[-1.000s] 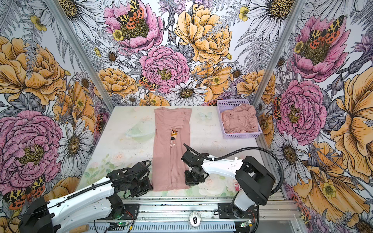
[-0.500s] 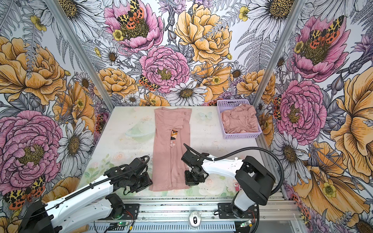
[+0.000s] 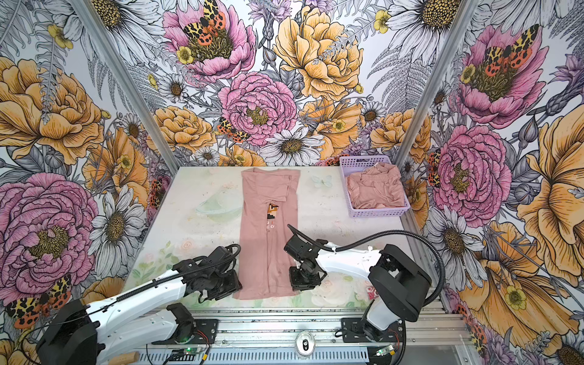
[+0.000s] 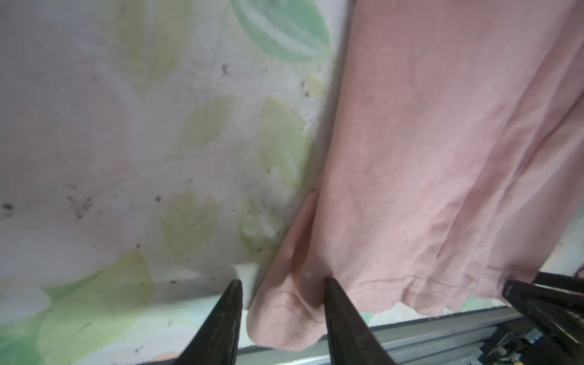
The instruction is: Fold and stack the mixed laundry pile
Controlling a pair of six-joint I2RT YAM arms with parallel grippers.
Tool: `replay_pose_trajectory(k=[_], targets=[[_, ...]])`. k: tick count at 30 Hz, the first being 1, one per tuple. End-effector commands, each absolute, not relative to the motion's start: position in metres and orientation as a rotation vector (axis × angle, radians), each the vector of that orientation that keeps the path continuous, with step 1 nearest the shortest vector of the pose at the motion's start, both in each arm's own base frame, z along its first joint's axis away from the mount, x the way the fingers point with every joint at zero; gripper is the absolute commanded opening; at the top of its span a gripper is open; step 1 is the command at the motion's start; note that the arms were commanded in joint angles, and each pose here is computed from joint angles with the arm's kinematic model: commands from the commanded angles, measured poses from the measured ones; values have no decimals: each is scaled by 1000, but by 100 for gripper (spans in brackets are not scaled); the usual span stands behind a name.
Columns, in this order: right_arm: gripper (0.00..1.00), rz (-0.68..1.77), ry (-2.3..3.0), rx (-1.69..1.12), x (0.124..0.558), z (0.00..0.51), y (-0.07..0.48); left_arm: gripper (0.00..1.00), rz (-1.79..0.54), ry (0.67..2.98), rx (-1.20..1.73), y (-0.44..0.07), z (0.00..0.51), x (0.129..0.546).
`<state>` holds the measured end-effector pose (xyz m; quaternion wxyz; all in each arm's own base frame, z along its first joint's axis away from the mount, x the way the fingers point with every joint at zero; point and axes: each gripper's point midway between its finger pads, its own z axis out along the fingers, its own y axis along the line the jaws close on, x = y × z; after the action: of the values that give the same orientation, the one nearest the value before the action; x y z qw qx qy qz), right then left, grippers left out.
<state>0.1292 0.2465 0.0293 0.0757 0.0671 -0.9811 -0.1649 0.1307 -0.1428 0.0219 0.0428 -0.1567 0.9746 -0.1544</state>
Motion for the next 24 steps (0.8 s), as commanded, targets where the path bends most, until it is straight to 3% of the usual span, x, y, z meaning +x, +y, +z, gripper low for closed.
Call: replay_pose_trajectory(k=[1, 11, 24], targets=[[31, -513, -2962, 209, 138, 28, 251, 44, -489, 3007, -460, -144, 13, 126], [27, -507, -2960, 213, 139, 26, 252, 37, -509, 3024, -472, -147, 11, 118], [31, -511, -2969, 239, 141, 27, 253, 38, -500, 3061, -475, -148, 4, 102]])
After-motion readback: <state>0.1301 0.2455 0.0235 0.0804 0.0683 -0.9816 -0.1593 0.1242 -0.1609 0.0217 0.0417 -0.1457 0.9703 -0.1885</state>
